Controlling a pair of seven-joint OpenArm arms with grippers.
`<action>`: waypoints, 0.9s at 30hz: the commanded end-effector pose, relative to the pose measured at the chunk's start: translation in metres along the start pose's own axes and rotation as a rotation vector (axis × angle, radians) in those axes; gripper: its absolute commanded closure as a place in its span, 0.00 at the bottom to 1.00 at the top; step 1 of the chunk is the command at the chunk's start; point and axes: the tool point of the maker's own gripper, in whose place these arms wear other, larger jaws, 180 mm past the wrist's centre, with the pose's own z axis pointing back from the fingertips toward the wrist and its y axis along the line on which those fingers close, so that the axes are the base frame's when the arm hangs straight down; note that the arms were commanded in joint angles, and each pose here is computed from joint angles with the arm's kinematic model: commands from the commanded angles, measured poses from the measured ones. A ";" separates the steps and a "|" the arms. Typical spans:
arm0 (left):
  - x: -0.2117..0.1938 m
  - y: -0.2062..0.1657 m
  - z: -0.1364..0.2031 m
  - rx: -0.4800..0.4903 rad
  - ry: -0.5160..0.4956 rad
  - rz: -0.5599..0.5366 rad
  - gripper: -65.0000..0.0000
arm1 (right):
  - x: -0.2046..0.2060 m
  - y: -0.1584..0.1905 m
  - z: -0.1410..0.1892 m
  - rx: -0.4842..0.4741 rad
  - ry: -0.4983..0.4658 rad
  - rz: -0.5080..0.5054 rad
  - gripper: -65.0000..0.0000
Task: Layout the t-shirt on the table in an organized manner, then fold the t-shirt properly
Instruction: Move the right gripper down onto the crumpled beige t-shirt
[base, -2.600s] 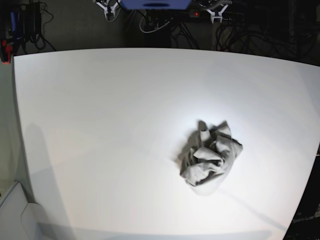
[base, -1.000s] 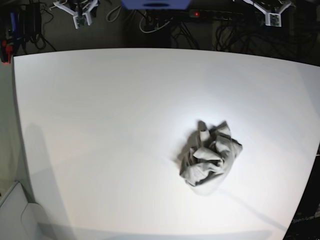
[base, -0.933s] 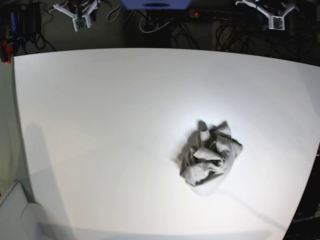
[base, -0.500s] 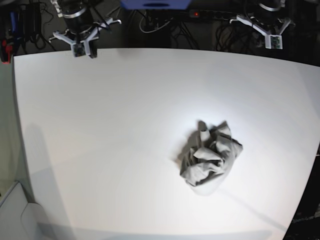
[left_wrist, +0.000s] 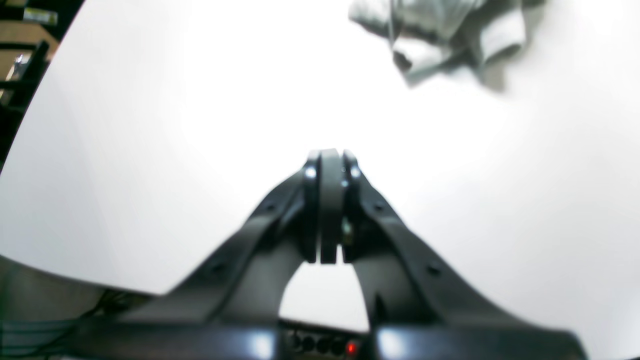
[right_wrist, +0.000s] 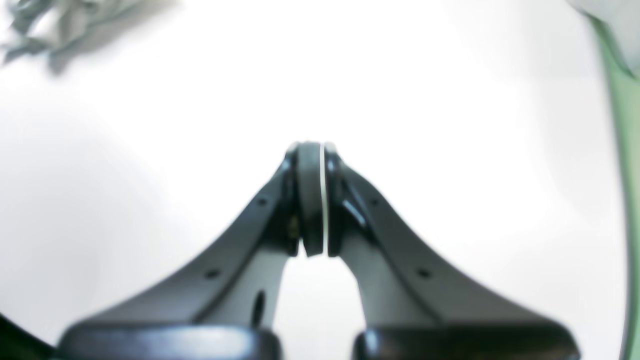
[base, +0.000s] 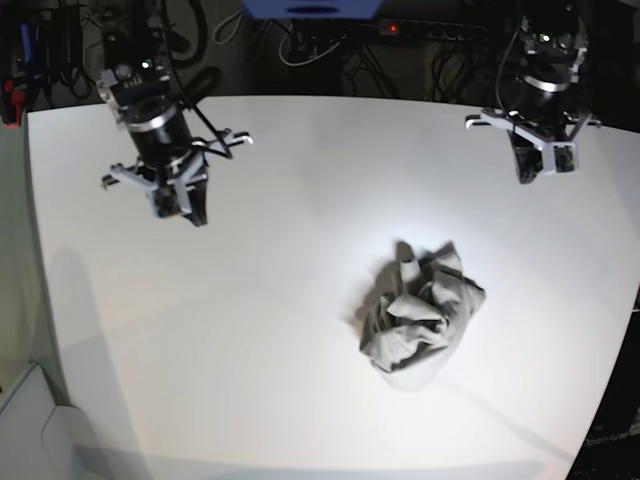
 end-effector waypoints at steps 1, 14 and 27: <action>0.019 0.000 -0.001 -0.003 -0.065 -0.009 0.99 | 0.022 0.002 -0.004 0.017 -0.054 0.019 1.00; 0.054 -0.005 -0.018 0.009 -0.167 0.048 0.53 | 0.122 0.020 -0.041 0.102 -0.117 0.109 0.73; 0.078 0.032 -0.020 0.117 -0.236 0.067 0.42 | 0.128 0.123 -0.091 0.347 -0.056 0.166 0.59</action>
